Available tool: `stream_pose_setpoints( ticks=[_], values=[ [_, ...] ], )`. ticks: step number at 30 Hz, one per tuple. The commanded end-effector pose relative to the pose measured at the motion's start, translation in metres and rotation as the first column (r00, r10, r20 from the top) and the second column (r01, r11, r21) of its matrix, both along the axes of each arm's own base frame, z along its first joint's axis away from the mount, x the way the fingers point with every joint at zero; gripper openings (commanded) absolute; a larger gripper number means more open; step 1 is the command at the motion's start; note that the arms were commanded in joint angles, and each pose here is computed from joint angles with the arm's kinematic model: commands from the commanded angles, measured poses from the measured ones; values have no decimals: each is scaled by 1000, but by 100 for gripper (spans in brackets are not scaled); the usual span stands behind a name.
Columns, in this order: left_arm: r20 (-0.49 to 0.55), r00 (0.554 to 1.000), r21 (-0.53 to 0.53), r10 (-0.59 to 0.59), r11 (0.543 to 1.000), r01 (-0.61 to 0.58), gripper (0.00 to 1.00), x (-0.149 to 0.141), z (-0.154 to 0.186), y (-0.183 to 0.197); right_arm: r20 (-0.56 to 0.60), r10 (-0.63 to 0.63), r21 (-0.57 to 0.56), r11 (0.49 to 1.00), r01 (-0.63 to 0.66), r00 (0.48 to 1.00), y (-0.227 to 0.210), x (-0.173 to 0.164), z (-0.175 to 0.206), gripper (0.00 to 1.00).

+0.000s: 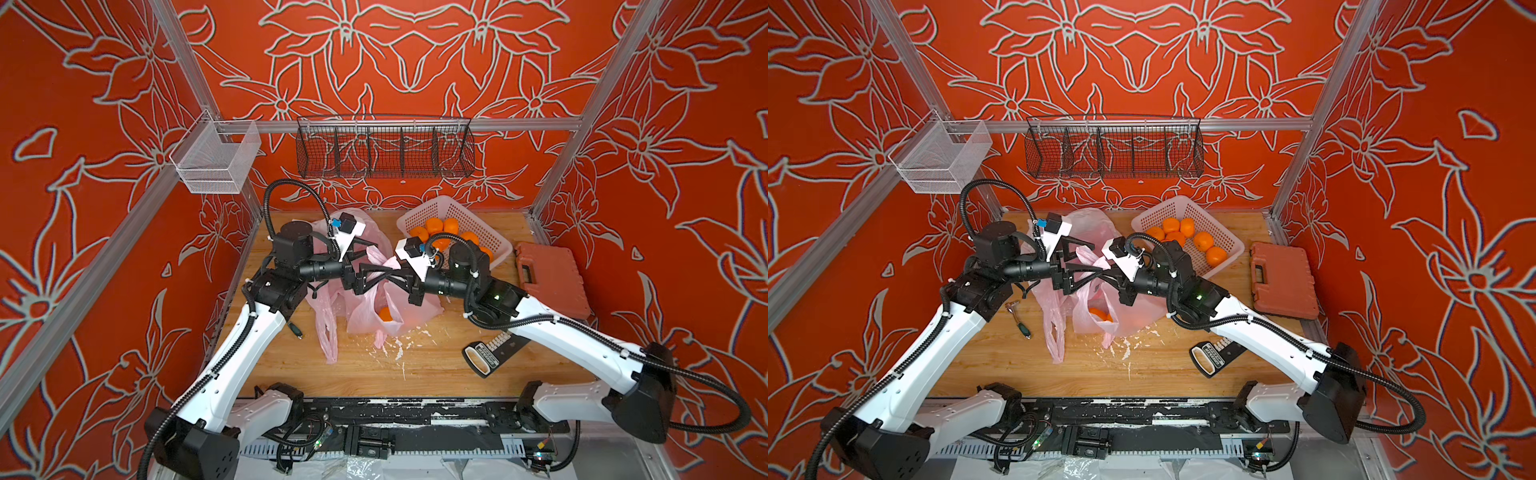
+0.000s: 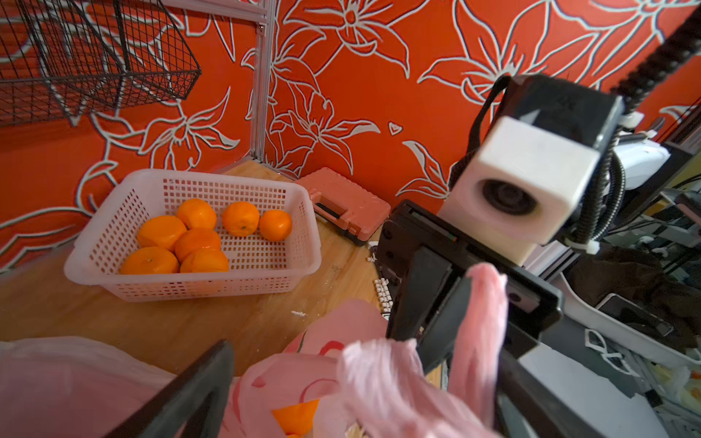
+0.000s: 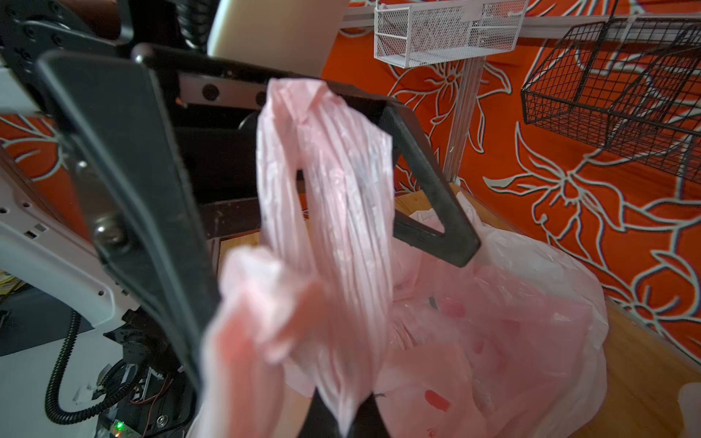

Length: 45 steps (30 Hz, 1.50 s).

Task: Place the oranges into plastic bags & tie knots
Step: Tie the plastic bag at the center of the board.

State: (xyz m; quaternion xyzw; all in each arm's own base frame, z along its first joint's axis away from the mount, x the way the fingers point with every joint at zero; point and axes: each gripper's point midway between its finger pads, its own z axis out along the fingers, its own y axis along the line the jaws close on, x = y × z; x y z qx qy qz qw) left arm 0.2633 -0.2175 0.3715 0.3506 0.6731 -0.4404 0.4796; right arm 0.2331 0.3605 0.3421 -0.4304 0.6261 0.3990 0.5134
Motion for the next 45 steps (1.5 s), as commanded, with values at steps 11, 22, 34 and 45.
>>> stream_pose_setpoints(
  ticks=[11, 22, 34, 45],
  values=[
    [31, 996, -24, -79, 996, 80, 64, -13, 7, -3, 6, 63, 35, 997, -63, 998, 1, -9, 22, 0],
    [35, 995, -32, -95, 995, 96, 27, -13, 9, -5, -9, 81, 25, 996, -80, 997, 5, -9, 21, 0],
    [25, 997, -31, -78, 996, 79, 0, -11, 6, -4, -5, 37, 24, 999, -37, 999, 2, -3, 22, 20],
    [9, 999, -29, -52, 998, 53, 0, -9, -2, -2, -7, -110, 186, 976, 109, 994, -23, 5, 60, 67]
  ],
)
